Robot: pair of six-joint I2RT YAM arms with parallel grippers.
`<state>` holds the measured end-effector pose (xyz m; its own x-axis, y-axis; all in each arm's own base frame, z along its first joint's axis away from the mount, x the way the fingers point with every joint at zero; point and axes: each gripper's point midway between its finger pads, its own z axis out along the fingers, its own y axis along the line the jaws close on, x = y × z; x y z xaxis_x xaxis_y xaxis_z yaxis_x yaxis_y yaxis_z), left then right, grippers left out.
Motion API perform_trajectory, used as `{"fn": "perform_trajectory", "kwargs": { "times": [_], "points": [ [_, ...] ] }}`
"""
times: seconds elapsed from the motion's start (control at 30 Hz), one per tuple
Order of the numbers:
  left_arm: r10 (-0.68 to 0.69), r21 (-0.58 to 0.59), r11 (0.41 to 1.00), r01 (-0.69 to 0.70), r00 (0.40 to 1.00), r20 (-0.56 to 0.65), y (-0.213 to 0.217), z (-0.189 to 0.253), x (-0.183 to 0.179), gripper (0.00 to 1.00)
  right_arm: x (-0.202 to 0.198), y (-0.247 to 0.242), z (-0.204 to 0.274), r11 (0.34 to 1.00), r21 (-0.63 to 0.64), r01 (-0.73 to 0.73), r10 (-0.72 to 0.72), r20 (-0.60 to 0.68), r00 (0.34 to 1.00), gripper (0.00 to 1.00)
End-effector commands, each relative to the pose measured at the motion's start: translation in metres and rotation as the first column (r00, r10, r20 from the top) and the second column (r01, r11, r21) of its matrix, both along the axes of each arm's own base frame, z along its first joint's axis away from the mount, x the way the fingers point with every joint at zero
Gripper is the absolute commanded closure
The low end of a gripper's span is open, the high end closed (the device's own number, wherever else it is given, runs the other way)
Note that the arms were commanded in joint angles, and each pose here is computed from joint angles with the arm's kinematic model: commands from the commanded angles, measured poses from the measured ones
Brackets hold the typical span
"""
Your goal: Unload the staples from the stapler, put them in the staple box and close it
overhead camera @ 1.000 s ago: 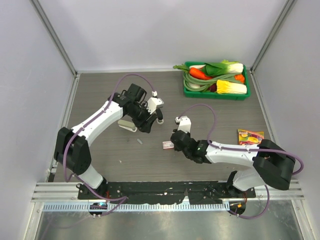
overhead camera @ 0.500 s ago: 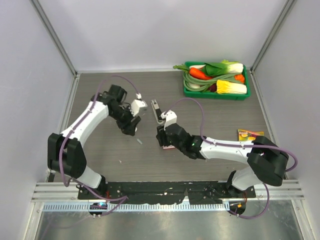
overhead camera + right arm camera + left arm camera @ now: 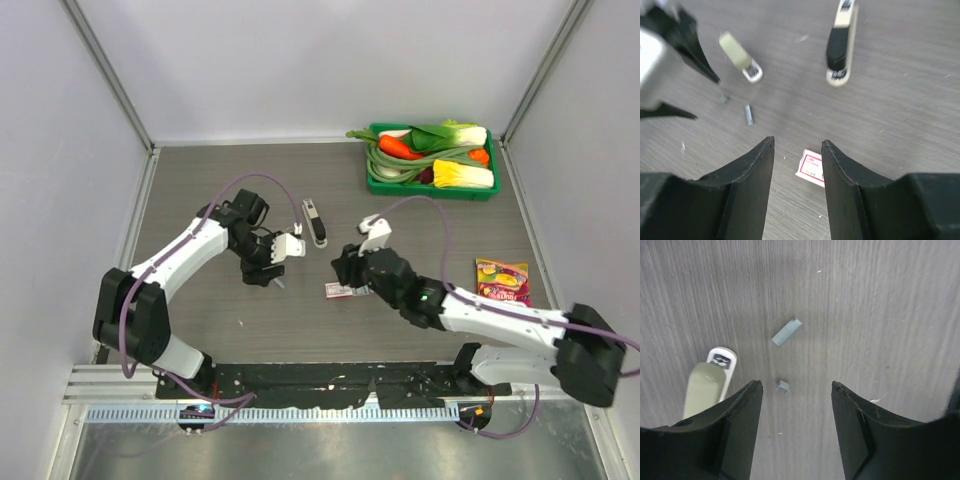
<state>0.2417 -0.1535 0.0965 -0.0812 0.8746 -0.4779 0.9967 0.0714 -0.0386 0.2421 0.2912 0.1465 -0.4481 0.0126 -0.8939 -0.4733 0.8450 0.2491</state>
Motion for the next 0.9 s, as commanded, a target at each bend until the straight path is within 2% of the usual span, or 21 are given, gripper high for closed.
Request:
{"fn": "perform_trajectory", "kwargs": {
  "times": [0.0, 0.07, 0.37, 0.6, 0.87],
  "points": [
    [-0.186, 0.061, 0.982, 0.177, 0.958, 0.218, -0.006, -0.005, 0.027, 0.38, 0.008, -0.039, 0.039, 0.982, 0.136, 0.131, -0.139, 0.052, 0.989, 0.52],
    [-0.24, 0.089, 0.97, 0.225, 0.938, 0.248, -0.01, -0.011, 0.027, 0.38, 0.008, -0.055, 0.052, 0.97, 0.182, 0.16, -0.175, 0.065, 0.982, 0.51],
    [-0.432, 0.168, 0.901, 0.401, 0.865, 0.253, -0.029, -0.036, 0.025, 0.39, 0.012, -0.076, 0.063, 0.957, 0.212, 0.197, -0.215, 0.067, 0.974, 0.51],
    [-0.509, 0.191, 0.858, 0.477, 0.84, 0.189, -0.036, -0.053, 0.015, 0.46, 0.014, -0.084, 0.069, 0.952, 0.231, 0.202, -0.224, 0.074, 0.972, 0.53],
    [-0.529, 0.201, 0.844, 0.497, 0.834, 0.156, -0.041, -0.063, 0.017, 0.51, 0.022, -0.095, 0.072, 0.949, 0.242, 0.202, -0.224, 0.067, 0.972, 0.55]
  ]
}}
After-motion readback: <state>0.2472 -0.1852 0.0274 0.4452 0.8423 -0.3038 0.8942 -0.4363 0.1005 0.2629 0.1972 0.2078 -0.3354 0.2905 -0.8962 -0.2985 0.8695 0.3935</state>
